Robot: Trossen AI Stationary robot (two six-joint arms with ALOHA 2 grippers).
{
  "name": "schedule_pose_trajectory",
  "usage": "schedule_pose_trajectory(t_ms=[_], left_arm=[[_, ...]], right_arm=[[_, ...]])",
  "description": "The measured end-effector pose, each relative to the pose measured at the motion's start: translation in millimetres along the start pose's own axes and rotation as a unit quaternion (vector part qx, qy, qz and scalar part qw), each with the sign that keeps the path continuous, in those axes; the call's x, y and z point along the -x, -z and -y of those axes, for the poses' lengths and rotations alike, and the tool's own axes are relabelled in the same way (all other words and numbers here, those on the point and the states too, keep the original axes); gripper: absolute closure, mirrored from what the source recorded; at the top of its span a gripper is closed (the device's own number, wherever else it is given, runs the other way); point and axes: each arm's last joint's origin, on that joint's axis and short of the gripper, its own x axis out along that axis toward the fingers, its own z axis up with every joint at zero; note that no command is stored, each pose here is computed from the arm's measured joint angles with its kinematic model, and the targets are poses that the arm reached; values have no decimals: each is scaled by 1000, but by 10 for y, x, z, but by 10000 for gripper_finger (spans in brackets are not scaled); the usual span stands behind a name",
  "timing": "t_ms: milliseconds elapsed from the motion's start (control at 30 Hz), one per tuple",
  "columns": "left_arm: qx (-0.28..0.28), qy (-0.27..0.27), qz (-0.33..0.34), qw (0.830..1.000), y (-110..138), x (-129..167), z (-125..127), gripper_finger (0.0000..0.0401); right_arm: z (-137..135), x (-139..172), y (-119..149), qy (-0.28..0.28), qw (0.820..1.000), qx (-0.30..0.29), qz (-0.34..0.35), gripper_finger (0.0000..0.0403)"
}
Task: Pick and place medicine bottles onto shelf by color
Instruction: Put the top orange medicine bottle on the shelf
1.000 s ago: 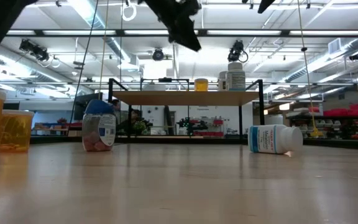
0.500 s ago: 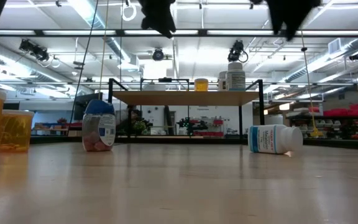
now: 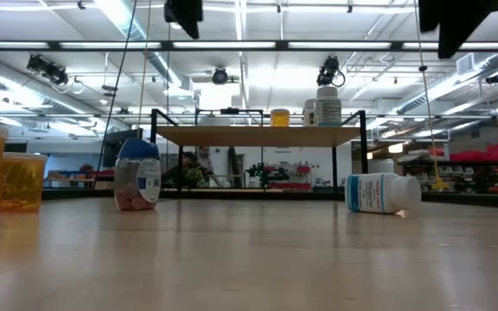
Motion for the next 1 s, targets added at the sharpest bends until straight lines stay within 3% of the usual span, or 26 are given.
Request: schedule_pose_trajectory(t_ms=[133,333,500,633,833,1000], left_arm=[[-26,8,-7,1000,43,-1,156,170],[-116,35,-26,992,102,1,271,168],[-159,104,-41,981,172,18,374,168],[-183,120,-55,974,415,77,419,166],[-170,74,-102,977,909,-192,271,165],[-78,98,-107,986,1251,-404,204,167]], right_arm=[[-114,33,119,-51,998,-19,-16,132],[-152,82,342,-56,984,-130,-111,132],[-226,111,407,-78,960,-239,-120,132],[-248,89,403,-78,950,-283,-105,132],[-249,83,366,-81,933,-342,-82,132],[-250,77,325,-86,918,-383,-60,132]])
